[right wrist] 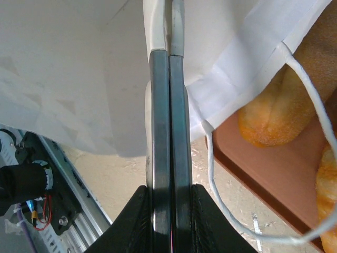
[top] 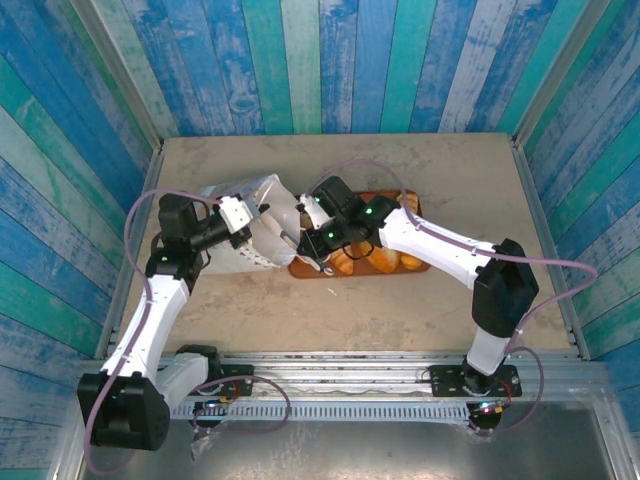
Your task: Take the fake bread out of the paper bag
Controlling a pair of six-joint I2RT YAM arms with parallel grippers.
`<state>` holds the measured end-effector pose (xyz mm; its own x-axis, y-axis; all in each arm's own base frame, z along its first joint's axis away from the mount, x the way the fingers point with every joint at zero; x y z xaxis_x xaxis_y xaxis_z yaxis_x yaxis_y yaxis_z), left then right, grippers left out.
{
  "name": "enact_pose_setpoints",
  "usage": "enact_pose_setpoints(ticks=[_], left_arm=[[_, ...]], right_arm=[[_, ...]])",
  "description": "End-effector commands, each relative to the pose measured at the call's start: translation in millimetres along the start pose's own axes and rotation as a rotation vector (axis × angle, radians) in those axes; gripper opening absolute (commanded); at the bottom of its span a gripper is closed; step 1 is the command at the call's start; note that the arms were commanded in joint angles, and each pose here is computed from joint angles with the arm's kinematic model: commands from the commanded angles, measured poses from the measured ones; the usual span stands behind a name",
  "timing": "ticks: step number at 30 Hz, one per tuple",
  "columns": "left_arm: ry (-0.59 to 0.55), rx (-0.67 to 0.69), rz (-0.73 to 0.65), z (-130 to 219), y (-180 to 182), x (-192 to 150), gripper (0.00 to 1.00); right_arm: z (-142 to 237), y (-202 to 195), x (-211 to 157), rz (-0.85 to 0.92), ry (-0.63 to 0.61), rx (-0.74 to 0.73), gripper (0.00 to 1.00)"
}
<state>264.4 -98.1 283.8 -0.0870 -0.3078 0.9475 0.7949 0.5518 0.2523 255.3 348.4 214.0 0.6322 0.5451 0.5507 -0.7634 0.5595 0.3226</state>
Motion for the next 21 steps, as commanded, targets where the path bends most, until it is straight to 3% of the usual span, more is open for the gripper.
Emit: enact_pose_setpoints(ticks=[1, 10, 21], left_arm=[[0.032, -0.016, -0.095, 1.4, 0.2, 0.4, 0.00], [0.005, -0.167, -0.189, -1.4, -9.7, 4.8, 0.00], [0.023, -0.318, -0.149, -3.6, -22.3, -4.5, 0.00]], right_arm=[[12.8, 0.0, 6.8, -0.003, -0.049, -0.017, 0.01], [-11.4, 13.4, 9.6, -0.022, -0.021, 0.101, 0.02], [-46.8, 10.5, 11.8, -0.102, 0.003, 0.238, 0.12]])
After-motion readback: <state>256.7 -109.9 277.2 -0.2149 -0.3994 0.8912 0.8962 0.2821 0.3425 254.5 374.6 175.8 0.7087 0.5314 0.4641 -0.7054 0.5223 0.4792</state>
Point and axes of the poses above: each hand's point on the last joint's axis, 136 mm out from that joint toward the fingers, its own z axis back along the fingers, its own y axis along the line the jaws close on, x = y × z, the point moved 6 cm from there along z, back along the fingers, and after that the axes turned 13 degrees about z, right-handed, at the moved point
